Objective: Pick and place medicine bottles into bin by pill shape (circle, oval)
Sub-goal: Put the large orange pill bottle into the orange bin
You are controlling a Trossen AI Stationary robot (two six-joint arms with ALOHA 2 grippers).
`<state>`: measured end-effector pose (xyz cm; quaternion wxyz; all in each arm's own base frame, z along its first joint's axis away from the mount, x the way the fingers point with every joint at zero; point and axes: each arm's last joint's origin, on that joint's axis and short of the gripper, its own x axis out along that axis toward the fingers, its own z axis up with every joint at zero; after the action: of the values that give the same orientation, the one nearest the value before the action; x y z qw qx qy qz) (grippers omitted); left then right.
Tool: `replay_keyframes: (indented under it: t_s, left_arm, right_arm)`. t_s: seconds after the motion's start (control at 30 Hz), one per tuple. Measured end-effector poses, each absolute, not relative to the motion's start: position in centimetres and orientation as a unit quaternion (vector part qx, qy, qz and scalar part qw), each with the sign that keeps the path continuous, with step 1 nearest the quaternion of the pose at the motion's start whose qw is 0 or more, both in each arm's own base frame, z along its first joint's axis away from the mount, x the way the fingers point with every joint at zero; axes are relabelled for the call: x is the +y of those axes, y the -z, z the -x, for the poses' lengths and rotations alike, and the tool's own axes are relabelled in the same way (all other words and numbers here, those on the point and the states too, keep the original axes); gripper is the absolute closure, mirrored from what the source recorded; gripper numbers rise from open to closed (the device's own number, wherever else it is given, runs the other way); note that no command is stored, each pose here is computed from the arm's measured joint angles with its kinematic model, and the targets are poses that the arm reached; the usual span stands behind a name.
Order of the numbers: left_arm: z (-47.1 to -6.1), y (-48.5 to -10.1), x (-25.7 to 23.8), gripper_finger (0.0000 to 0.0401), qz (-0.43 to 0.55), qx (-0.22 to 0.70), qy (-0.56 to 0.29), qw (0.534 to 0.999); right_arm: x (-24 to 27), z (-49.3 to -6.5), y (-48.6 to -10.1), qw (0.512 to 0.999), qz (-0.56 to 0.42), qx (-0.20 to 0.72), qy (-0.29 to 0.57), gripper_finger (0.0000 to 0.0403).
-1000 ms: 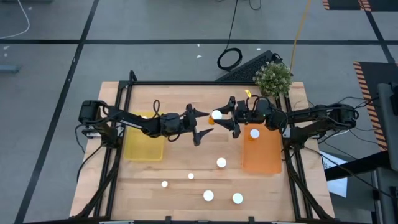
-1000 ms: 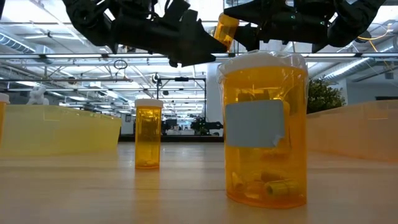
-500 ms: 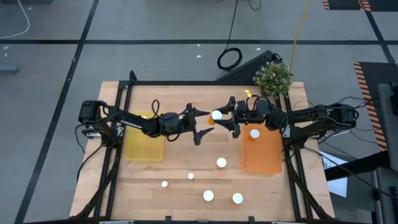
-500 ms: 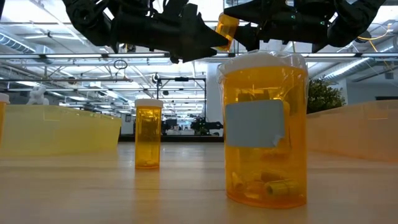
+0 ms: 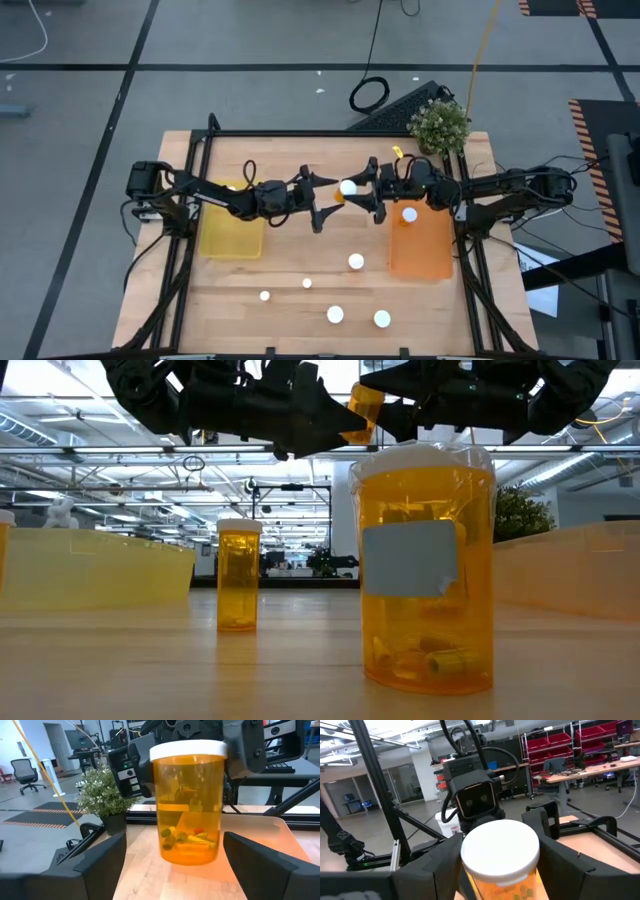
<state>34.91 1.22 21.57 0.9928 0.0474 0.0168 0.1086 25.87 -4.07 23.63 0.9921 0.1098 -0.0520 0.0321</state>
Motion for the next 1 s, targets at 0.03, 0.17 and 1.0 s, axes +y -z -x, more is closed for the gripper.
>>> replay_keyframes:
  t_s: [0.03, 0.17, 1.0]
  left_arm:
    - [-34.91, -21.57, 1.21, 0.0078, -0.048, 0.017, -0.108, 0.993]
    - [-34.91, -21.56, 1.21, 0.0111, -0.049, 0.017, -0.108, 0.993]
    - [-34.92, -21.63, 1.63, 0.0143, -0.021, 0.011, -0.082, 0.996]
  right_arm:
    - [-4.01, -25.87, -23.63, 0.992, -0.109, -0.052, -0.033, 0.0181]
    - [-3.72, -25.93, -23.64, 0.993, -0.101, -0.053, -0.026, 0.0181]
    - [-3.7, -25.91, -23.92, 0.993, -0.097, -0.069, -0.017, 0.0181]
